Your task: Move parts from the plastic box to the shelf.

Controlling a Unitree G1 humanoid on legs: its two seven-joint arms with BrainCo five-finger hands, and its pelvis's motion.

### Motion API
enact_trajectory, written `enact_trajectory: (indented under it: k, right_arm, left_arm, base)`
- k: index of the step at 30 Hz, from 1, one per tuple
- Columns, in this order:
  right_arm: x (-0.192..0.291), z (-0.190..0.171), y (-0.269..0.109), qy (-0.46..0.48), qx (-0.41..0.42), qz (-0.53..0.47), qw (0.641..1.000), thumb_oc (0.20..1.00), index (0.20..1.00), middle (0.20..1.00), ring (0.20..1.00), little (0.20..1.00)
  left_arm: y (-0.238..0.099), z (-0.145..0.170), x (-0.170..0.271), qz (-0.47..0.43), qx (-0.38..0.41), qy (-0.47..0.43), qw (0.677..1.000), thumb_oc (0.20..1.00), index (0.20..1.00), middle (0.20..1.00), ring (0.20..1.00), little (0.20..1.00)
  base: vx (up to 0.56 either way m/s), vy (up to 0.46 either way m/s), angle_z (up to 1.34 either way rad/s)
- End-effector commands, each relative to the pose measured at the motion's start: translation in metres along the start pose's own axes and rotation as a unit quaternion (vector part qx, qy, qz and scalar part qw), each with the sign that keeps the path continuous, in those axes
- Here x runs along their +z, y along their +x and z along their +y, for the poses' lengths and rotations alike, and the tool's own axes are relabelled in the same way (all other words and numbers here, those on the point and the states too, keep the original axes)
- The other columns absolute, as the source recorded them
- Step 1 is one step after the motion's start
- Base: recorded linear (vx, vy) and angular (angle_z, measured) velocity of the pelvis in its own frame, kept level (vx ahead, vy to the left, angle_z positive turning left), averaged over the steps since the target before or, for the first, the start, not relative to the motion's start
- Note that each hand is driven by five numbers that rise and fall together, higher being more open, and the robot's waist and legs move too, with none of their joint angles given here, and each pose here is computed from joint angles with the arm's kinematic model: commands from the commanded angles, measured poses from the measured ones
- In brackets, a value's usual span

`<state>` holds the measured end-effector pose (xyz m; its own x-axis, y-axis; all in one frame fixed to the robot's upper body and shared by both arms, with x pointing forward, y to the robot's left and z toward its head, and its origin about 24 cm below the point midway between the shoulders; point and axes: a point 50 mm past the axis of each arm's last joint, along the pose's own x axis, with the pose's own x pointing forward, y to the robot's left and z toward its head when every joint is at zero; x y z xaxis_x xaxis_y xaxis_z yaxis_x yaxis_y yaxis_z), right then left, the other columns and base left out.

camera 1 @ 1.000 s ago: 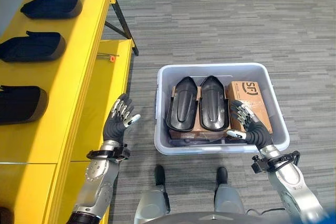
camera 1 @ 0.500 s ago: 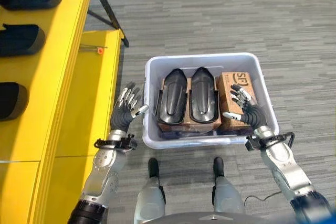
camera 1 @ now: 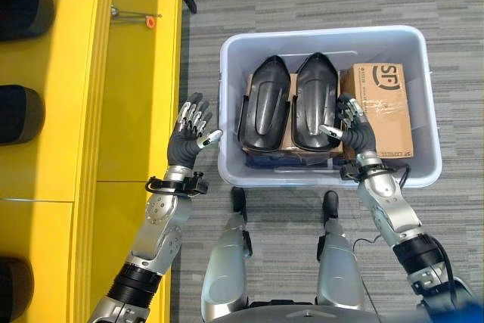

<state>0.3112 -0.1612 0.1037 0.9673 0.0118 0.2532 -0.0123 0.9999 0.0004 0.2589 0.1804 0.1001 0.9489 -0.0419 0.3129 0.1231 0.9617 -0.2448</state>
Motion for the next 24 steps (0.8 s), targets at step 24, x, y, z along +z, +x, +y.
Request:
enact_trajectory:
  k: [24]
  right_arm:
    - [0.033,-0.058,0.034,0.002,-0.229,-0.077,0.970,1.000,1.000,1.000,1.000,1.000]
  left_arm:
    - [0.003,-0.015,0.023,-0.064,-0.017,-0.019,0.998,1.000,1.000,1.000,1.000,1.000]
  base:
    - [0.00,0.006,0.02]
